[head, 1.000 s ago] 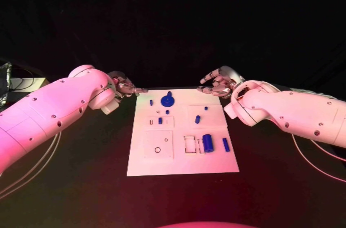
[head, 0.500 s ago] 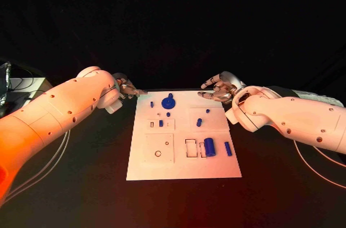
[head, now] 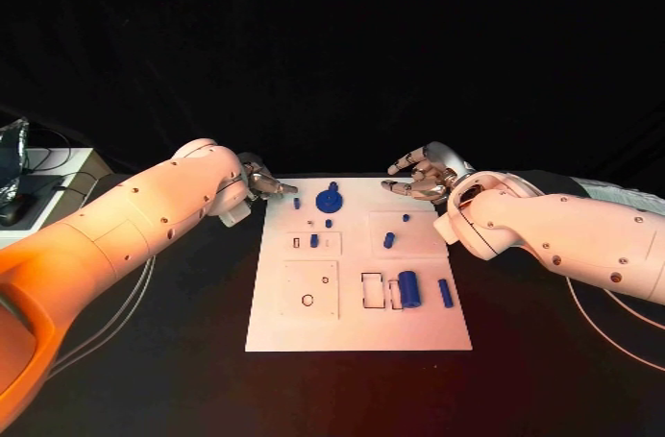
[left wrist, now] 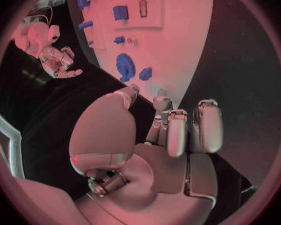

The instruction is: Assemble the parts on the task board

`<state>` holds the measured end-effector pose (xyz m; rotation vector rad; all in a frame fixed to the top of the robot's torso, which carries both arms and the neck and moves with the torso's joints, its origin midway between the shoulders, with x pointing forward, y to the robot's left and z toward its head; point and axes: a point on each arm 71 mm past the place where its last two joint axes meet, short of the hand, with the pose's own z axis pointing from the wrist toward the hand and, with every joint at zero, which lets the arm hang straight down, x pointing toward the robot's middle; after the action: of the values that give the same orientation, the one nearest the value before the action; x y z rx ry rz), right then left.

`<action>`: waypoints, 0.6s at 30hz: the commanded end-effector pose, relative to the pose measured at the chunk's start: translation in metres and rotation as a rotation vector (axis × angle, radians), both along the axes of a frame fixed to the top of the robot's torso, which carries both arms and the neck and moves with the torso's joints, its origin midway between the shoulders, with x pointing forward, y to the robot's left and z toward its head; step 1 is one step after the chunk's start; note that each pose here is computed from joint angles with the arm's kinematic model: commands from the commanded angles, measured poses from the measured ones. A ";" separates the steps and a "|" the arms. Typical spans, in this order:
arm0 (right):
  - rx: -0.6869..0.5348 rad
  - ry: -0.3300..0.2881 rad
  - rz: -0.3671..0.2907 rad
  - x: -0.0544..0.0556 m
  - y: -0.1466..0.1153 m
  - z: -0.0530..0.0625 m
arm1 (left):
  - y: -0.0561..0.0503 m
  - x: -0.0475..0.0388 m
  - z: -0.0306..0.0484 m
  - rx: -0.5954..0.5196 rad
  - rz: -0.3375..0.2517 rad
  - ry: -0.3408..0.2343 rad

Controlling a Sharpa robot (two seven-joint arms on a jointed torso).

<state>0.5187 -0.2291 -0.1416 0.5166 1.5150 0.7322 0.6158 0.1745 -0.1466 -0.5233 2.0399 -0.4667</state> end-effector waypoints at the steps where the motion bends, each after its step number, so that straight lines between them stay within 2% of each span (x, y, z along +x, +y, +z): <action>1: -0.004 -0.029 0.010 0.000 0.002 0.003 | -0.009 -0.0014 0.0005 -0.015 -0.047 0.019; 11: -0.003 -0.028 0.012 0.002 0.004 0.003 | -0.019 -0.0042 -0.0020 -0.017 -0.072 0.030; 18: -0.003 -0.024 0.012 0.002 0.004 0.003 | -0.022 -0.0050 -0.0030 -0.016 -0.082 0.037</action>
<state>0.5205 -0.2262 -0.1399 0.5140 1.5034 0.7371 0.6117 0.1564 -0.1505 -0.4778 2.0835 -0.4977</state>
